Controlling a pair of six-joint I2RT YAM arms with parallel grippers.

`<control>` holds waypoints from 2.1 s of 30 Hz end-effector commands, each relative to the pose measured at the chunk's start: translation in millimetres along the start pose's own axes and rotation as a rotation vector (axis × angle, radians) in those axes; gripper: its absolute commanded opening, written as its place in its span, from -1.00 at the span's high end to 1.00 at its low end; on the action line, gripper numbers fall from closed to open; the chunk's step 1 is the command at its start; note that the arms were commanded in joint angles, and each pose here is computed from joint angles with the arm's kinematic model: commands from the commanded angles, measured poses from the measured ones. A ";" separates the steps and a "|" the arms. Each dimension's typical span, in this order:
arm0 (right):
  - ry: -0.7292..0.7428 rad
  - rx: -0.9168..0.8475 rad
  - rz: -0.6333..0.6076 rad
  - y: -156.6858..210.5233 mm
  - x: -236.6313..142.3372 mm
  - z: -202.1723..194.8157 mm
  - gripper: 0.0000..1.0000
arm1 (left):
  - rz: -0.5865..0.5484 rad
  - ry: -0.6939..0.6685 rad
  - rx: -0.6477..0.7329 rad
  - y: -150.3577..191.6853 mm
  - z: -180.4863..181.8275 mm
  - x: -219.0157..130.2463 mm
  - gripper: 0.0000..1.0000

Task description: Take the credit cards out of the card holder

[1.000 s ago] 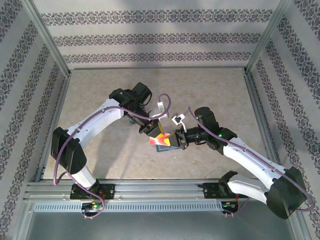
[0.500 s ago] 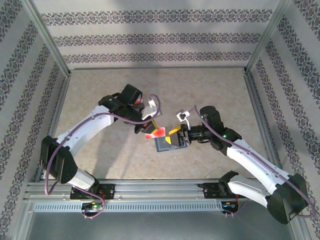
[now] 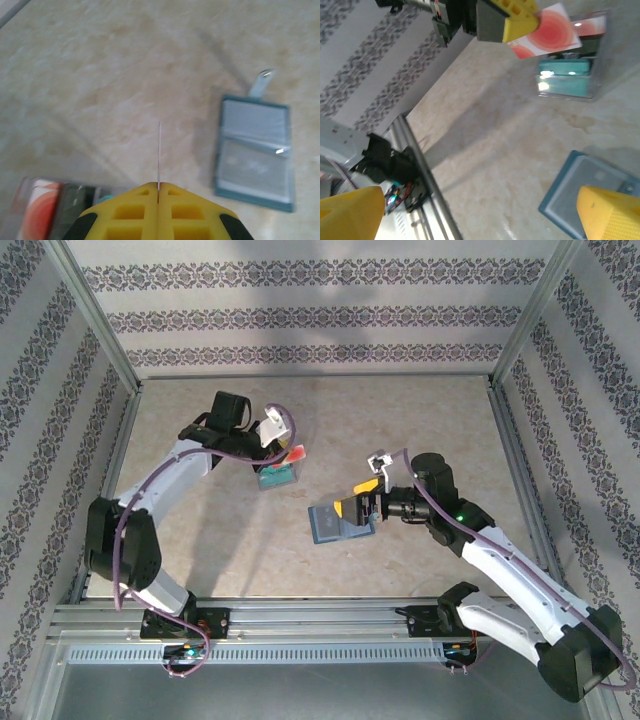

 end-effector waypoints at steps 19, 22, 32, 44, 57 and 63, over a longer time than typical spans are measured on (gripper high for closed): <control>0.279 0.112 -0.128 -3.2 -19.1 -21.2 -0.96 | -0.006 -0.148 0.259 39.1 73.1 22.6 1.00; 0.281 0.116 -0.129 -3.4 -19.2 -21.8 -0.96 | 0.002 -0.145 0.255 44.2 77.4 24.8 1.00; 0.277 0.126 -0.129 -2.8 -19.5 -22.7 -0.96 | 0.005 -0.143 0.226 53.9 88.1 26.0 1.00; 0.264 0.129 -0.130 -3.3 -19.9 -22.1 -0.96 | 0.022 -0.107 0.164 62.6 97.6 37.4 1.00; 0.257 0.133 -0.130 -5.6 -19.4 -21.3 -0.96 | -0.028 -0.124 0.134 36.5 92.7 17.2 0.57; 0.294 0.142 -0.106 -6.1 -16.4 -23.6 -0.77 | -0.112 -0.200 0.117 14.3 85.9 -5.7 0.43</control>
Point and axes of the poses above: each hand's point on the last joint's axis, 136 mm out from that joint toward the fingers, its own x axis out along the fingers, its own z axis along the line the jaws close on, y = z × x, the point moved 9 cm from there along -x, back along the fingers, and after that the axes turned 7 degrees about -x, right-handed, at the moved point
